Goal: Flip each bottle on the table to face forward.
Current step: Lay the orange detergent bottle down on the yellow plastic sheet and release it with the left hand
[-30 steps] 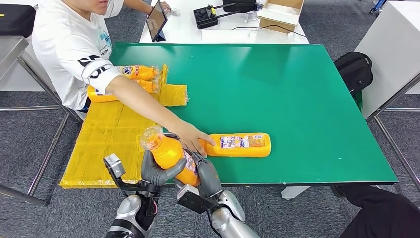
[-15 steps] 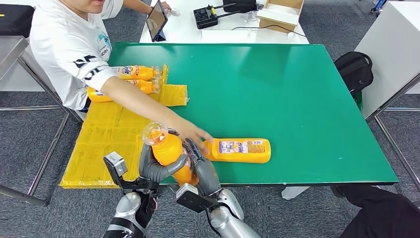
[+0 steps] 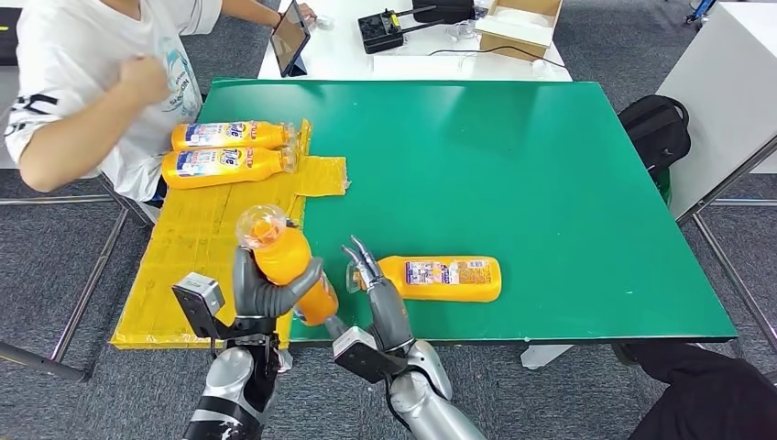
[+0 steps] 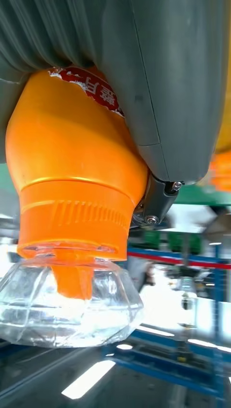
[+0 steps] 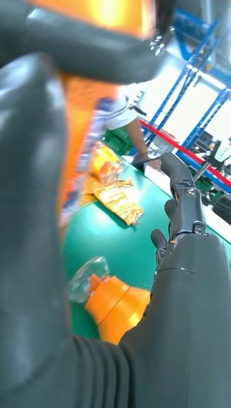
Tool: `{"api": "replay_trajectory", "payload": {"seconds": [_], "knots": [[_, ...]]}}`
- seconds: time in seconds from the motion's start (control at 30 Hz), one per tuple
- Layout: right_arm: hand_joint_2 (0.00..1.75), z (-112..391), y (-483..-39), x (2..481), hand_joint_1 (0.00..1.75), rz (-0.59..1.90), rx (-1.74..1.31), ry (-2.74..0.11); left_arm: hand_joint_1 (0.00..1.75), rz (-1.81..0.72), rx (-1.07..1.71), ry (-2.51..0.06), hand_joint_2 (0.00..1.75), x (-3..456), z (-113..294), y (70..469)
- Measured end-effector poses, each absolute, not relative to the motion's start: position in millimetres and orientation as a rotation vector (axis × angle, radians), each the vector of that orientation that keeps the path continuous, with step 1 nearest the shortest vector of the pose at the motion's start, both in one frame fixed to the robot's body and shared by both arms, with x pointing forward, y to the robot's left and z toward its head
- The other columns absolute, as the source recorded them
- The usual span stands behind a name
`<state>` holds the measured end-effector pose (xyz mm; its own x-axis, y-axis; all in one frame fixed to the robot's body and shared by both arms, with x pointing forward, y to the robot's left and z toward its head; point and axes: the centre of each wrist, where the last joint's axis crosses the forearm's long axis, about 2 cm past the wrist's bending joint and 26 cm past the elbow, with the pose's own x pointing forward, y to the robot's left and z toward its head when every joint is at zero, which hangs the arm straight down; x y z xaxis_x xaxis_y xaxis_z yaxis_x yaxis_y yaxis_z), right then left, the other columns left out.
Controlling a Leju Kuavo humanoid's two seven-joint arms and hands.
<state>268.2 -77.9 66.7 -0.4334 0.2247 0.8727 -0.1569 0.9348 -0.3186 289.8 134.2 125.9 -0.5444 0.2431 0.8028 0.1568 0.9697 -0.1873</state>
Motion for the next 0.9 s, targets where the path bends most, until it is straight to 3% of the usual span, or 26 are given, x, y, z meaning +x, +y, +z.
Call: {"api": "replay_trajectory", "payload": {"seconds": [0.27, 0.5, 0.67, 0.9], "knots": [[0.0, 85.5, -83.1, 268.3, 0.0, 0.251, -0.078, -2.042, 1.75, -0.043, 0.459, -2.29, 1.75, 309.2, 142.0, 159.4], [0.0, 122.9, -93.2, 265.6, 0.0, -0.015, -0.205, -2.167, 1.75, -0.789, 1.127, -2.229, 1.75, 344.5, 142.6, 195.8], [0.0, 136.4, -94.2, 262.9, 0.0, -0.083, -0.202, -2.208, 1.75, -0.887, 1.29, -2.007, 1.75, 359.0, 140.7, 217.2], [0.0, 142.3, -89.9, 260.8, 0.0, -0.117, -0.163, -2.217, 1.75, -0.92, 1.296, -1.78, 1.75, 377.7, 124.2, 232.1]]}}
